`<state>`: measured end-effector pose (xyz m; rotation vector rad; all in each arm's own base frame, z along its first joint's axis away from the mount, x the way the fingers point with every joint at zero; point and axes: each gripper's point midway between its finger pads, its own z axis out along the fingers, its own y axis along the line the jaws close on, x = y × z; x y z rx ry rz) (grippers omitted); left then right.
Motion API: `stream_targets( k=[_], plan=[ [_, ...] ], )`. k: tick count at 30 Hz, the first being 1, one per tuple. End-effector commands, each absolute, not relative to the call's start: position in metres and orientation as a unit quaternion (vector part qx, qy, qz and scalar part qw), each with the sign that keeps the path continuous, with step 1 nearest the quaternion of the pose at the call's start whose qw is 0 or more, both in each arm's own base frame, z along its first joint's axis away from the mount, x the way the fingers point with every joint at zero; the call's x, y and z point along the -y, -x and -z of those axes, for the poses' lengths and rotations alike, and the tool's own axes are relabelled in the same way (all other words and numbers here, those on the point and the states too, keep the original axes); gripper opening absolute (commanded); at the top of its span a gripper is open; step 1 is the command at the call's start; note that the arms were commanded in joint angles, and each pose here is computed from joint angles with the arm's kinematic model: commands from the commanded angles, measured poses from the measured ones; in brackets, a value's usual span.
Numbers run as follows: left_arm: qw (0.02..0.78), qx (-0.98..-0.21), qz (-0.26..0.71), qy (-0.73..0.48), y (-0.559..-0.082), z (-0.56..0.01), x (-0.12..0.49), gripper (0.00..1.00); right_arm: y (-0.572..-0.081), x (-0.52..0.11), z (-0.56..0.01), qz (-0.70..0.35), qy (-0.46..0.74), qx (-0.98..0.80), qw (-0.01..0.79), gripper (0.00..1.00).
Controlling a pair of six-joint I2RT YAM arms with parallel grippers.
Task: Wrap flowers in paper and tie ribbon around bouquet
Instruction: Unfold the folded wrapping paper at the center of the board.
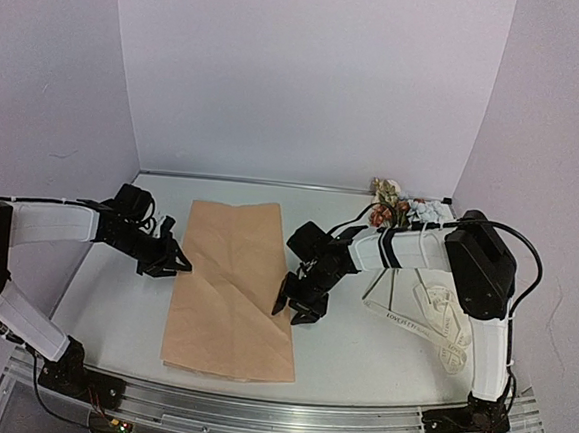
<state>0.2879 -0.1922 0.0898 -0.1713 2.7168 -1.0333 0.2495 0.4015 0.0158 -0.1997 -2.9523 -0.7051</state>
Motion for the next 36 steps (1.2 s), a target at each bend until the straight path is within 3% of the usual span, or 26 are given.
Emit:
stream_targets(
  k=[1, 12, 24, 31, 36],
  plan=[
    [0.125, -0.928, 0.349, 0.040, -0.282, -0.100, 0.190, 0.22, -0.240, -0.390, 0.013, 0.190, 0.071, 0.977, 0.062, 0.50],
    [0.124, -0.931, 0.342, 0.020, -0.278, -0.113, 0.188, 0.28, -0.240, -0.390, 0.014, 0.189, 0.073, 0.977, 0.064, 0.48],
    [0.119, -0.933, 0.340, 0.010, -0.273, -0.118, 0.188, 0.16, -0.239, -0.394, 0.015, 0.188, 0.071, 0.977, 0.066, 0.45],
    [0.115, -0.935, 0.336, 0.008, -0.270, -0.118, 0.186, 0.28, -0.238, -0.395, 0.017, 0.187, 0.069, 0.978, 0.066, 0.44],
    [0.110, -0.936, 0.334, 0.008, -0.267, -0.115, 0.185, 0.30, -0.237, -0.394, 0.017, 0.185, 0.069, 0.978, 0.066, 0.44]
  ],
)
